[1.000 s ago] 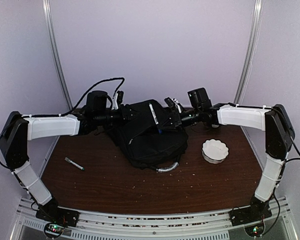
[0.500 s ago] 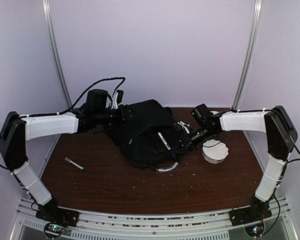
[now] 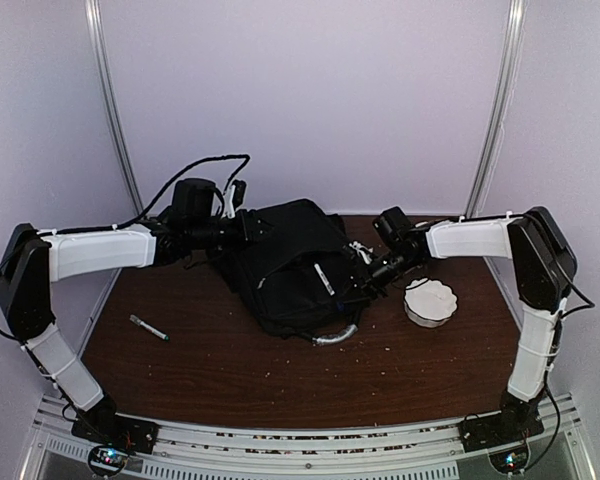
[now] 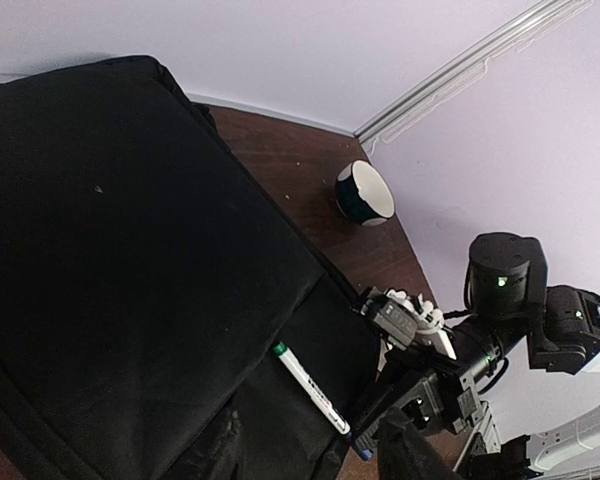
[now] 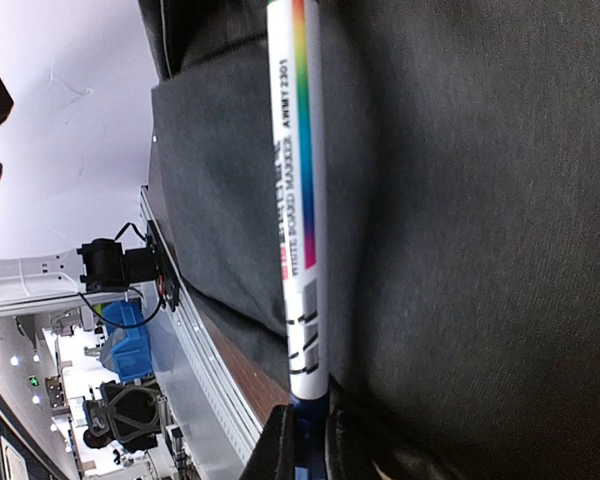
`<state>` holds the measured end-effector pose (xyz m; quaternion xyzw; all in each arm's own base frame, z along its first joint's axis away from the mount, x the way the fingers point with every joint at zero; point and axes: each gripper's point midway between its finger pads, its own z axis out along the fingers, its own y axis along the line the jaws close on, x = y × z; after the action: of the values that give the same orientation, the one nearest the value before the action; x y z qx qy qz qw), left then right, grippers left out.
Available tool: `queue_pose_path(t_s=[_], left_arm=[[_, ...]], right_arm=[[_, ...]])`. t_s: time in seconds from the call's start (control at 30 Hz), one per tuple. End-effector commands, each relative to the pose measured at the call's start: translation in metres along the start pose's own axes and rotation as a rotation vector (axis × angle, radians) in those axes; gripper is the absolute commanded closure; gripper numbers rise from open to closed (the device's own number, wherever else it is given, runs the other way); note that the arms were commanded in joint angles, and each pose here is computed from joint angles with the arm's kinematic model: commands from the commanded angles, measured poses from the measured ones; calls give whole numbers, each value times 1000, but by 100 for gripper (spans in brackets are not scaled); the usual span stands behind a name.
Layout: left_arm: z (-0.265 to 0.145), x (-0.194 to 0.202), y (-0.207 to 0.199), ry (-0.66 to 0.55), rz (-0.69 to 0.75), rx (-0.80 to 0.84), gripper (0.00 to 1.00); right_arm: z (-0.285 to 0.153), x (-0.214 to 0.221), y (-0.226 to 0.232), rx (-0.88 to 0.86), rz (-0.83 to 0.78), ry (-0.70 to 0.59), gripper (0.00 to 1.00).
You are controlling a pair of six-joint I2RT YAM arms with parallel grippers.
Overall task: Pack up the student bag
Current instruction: Place the pen in the upper front pocket of the bag.
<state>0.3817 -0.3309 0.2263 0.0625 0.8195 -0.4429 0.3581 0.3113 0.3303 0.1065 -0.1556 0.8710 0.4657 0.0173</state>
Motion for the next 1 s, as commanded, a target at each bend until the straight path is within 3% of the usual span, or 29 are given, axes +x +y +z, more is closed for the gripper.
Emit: queue_pose_path(t_s=[0.0,0.73,0.97], left_arm=[[-10,-15,-17,-52,32,34,52],[-14,-11,-12,-50,13,14,52],[-16,-9,-10,-47,13,3,52]], right_arm=[[-5,-30,-3,59,-8,-70,94],[2,-127,-24,158,-16,-238,92],[3,-133,-20,128,-5,-253,84]])
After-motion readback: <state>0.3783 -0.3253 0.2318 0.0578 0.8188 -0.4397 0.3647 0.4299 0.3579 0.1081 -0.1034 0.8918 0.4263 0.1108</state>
